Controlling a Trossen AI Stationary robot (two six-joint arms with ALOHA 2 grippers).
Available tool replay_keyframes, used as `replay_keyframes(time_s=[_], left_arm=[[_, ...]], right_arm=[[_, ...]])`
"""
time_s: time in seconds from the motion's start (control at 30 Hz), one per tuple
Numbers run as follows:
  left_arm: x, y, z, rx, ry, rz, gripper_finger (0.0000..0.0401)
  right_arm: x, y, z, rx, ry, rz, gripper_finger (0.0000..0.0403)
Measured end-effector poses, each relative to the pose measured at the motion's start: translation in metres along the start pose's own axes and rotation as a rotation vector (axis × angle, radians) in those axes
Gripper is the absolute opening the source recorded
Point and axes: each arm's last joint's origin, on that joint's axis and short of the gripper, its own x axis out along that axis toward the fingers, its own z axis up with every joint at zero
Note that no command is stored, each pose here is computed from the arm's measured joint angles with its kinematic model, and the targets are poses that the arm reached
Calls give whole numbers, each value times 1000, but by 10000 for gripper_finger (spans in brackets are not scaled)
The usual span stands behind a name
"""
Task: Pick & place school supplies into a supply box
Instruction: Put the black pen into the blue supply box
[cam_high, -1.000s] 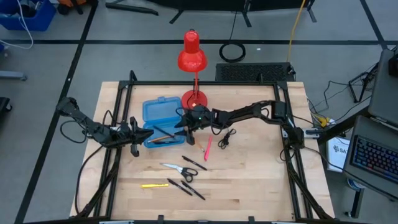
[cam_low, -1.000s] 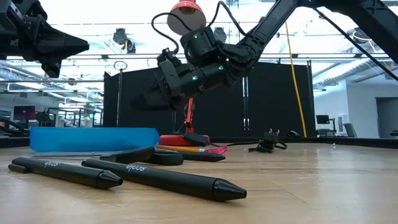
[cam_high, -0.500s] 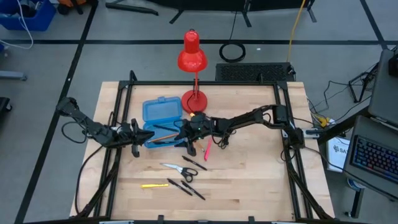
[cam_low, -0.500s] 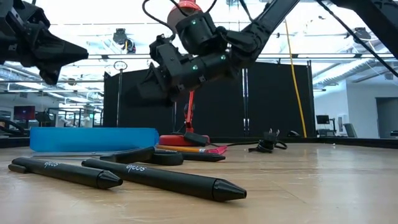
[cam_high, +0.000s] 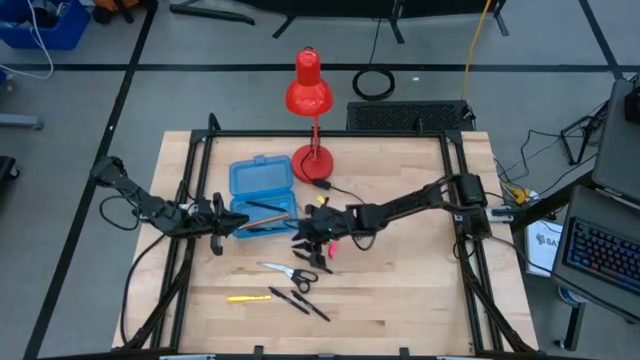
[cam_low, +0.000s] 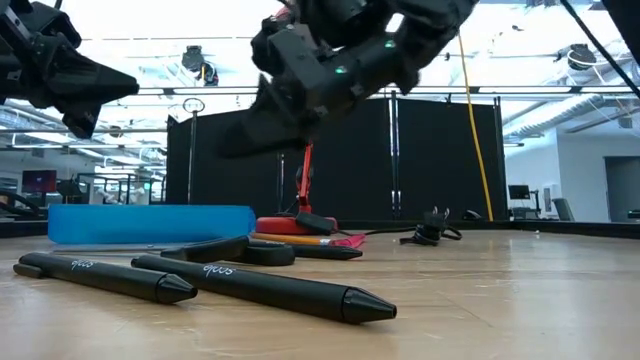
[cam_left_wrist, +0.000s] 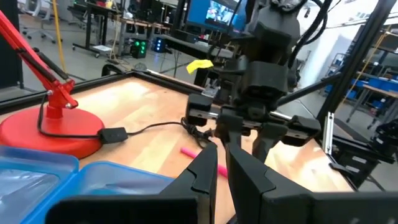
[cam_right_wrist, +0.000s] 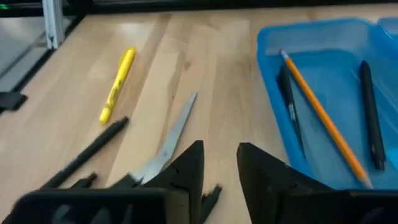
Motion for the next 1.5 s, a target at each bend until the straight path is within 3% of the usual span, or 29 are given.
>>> replay_keyframes(time_s=[0.57,0.83,0.97,1.2,1.5], left_arm=[[0,0,0,13,2,-9,37],[0,0,0,24,3,-9,37],[0,0,-1,45,7,-8,37],[0,0,0,126,-4,-3,37],[0,-1,5,166,-40,-8,37]], right_arm=[[-66,32,-94,214,-273,-5,36],[-68,57,-102,197,-271,-75,41],[-69,64,-105,235,-262,-64,66],[-70,79,-116,304,-198,-102,143],[-46,105,-131,251,-175,-136,206]])
